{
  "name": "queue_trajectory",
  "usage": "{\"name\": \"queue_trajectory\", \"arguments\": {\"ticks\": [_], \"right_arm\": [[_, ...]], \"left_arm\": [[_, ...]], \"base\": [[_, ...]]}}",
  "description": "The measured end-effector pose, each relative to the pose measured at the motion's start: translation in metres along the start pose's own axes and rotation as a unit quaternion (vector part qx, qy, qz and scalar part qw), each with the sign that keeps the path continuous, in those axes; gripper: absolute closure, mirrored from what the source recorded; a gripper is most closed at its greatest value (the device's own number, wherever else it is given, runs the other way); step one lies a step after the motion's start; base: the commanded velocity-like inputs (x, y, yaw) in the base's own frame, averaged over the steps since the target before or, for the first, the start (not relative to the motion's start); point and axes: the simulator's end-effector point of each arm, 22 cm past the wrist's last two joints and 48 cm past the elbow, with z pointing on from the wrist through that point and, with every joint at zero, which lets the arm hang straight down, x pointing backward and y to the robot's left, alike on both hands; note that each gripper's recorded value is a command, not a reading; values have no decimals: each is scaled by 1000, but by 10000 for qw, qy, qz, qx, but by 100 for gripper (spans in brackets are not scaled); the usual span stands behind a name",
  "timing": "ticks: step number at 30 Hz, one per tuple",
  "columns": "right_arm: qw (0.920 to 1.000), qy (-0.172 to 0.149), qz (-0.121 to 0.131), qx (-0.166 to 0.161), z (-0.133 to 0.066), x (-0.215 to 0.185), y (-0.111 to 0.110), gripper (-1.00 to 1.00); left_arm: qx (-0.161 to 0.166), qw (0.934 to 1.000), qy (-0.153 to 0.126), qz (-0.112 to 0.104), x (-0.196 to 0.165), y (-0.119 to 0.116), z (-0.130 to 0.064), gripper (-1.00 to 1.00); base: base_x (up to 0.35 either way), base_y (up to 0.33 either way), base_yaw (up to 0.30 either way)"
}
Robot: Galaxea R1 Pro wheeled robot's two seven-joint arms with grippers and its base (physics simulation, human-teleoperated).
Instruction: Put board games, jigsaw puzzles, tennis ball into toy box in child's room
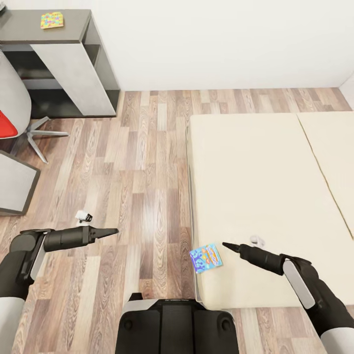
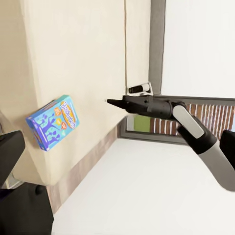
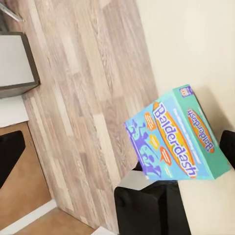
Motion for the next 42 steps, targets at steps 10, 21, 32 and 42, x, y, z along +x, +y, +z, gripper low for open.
{"name": "queue_trajectory", "arguments": {"ticks": [10, 21, 32, 42], "right_arm": [[9972, -477, 230, -519, -57, 23, 8, -100], [9895, -1198, -79, -808, -114, 22, 22, -100], [9887, -1224, -74, -864, -122, 37, 26, -100], [9890, -1206, -77, -858, -125, 43, 27, -100]], "left_arm": [[-423, 9985, 118, -339, 38, 24, -25, -100], [-1232, 9890, -4, -820, 68, 68, -54, -100], [-1456, 9846, -54, -966, 73, 79, -69, -100], [-1500, 9831, -51, -1044, 77, 82, -73, -100]], "base": [[0, 0, 0], [0, 0, 0], [0, 0, 0], [0, 0, 0]]}}
